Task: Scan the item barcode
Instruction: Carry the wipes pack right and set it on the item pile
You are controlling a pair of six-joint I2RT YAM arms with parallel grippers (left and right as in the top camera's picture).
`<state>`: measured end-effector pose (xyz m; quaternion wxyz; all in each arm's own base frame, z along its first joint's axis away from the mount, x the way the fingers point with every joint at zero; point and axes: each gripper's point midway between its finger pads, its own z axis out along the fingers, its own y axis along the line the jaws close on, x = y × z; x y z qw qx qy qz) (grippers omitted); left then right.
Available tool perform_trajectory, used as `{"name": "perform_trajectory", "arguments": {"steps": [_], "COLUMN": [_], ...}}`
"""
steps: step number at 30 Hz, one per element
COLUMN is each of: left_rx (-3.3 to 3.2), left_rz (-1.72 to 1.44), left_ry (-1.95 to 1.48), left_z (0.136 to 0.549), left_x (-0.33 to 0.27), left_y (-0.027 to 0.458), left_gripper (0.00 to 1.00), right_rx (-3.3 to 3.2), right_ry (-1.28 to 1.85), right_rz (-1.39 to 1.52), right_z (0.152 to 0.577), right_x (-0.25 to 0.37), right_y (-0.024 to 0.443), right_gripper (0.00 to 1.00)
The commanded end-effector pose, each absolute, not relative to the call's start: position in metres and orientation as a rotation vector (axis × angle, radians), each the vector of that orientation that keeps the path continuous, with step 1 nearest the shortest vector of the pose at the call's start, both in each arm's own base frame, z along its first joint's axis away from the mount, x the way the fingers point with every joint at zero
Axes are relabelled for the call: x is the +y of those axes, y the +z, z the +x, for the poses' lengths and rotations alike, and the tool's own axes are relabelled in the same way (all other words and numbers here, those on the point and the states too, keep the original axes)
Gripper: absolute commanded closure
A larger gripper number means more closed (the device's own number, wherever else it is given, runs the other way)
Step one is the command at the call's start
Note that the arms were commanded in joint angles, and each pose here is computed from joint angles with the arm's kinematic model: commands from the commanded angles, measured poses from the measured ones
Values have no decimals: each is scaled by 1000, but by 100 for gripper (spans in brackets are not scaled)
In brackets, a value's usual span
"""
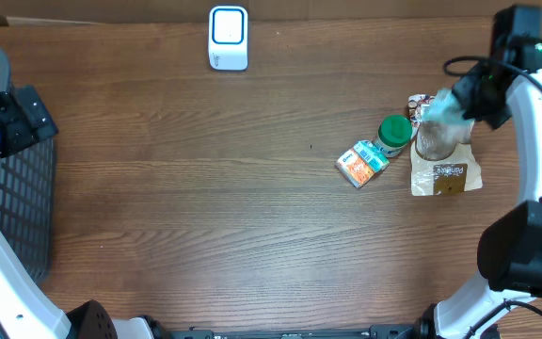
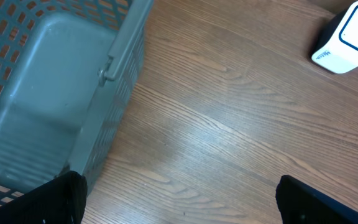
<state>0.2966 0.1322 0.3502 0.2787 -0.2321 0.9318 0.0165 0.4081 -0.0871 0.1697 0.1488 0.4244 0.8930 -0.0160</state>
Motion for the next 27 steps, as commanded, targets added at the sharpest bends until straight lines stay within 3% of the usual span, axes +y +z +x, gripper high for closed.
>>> {"name": "perform_trajectory", "arguments": {"steps": [1,2,6,12,19,20,21,27], "left_rx": [2497,2497,2497,2497,2497,2497,2497,2497], "left_rz": [-596,-596,-596,-596,-596,-596,-596,-596], "left_ry": [38,39,38,38,38,38,38,38], "left_z": [299,299,299,299,299,299,299,299], "left_x": [131,131,131,131,131,131,131,131], "left_y": [352,352,352,352,352,352,352,352], "left_gripper": [0,1,0,0,1,1,1,0], "right_rx": [2563,2568,2638,2712,2660,2649,2642,2519], "right_ry": [-33,-35,5,183,313,337,359,517], "right_rz": [1242,1241,1161,960,564,523,493,268], "right_z": [404,403,398,387,341,328,320,273], "right_x": [-83,-83,-74,-46,10,21,28,74], "right_y": [162,162,170,215,318,331,340,388], "right_gripper": [65,52,40,39,37,15,0,0]}}
